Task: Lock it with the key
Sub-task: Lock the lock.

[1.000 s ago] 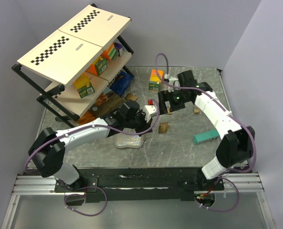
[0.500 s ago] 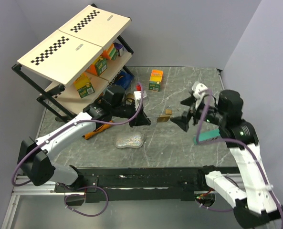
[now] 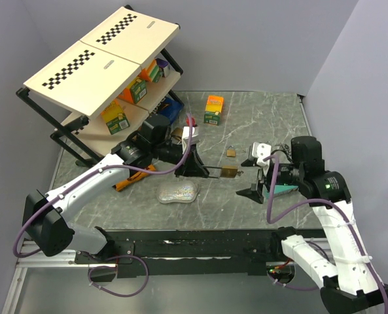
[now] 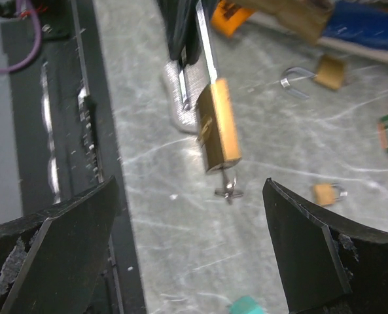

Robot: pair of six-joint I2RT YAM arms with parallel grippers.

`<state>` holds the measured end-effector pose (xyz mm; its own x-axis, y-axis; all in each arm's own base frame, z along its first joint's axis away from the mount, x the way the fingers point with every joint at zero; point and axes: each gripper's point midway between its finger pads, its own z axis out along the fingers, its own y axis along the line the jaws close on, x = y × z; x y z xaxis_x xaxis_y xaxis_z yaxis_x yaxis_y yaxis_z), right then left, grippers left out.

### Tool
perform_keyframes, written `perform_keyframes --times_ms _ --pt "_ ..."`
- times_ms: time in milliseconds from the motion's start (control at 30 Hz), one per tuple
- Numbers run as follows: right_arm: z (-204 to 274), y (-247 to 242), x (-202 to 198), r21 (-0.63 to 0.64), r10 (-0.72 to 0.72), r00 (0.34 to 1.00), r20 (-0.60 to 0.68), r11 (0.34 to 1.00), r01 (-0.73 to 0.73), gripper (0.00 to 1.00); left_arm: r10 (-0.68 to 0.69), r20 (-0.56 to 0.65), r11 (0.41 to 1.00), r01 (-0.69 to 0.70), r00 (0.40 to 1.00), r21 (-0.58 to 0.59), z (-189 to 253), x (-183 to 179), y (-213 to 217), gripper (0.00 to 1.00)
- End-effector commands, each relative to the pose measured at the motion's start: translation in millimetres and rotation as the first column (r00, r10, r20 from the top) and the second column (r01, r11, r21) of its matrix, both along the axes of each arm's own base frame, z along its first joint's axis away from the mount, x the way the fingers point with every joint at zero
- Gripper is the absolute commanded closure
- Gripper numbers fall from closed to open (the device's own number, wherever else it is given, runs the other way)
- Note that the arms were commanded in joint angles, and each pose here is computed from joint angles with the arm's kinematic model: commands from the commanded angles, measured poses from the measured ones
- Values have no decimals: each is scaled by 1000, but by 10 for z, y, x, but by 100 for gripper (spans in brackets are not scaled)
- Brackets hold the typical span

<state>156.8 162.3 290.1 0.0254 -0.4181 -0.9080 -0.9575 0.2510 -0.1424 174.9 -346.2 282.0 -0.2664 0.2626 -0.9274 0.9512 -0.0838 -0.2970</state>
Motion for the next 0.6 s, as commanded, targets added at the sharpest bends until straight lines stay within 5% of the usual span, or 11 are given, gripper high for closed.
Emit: perform_keyframes --times_ms 0,333,567 --pt "7 97 -113 51 91 995 41 994 -93 1 -122 155 977 146 980 -153 574 -208 -4 99" --pt "-57 220 -23 104 136 991 -4 985 -135 2 -146 153 971 171 977 -164 638 -268 -23 99" --pt "-3 296 -8 134 167 986 -28 978 -162 23 -141 136 969 165 981 -182 712 -295 -13 99"
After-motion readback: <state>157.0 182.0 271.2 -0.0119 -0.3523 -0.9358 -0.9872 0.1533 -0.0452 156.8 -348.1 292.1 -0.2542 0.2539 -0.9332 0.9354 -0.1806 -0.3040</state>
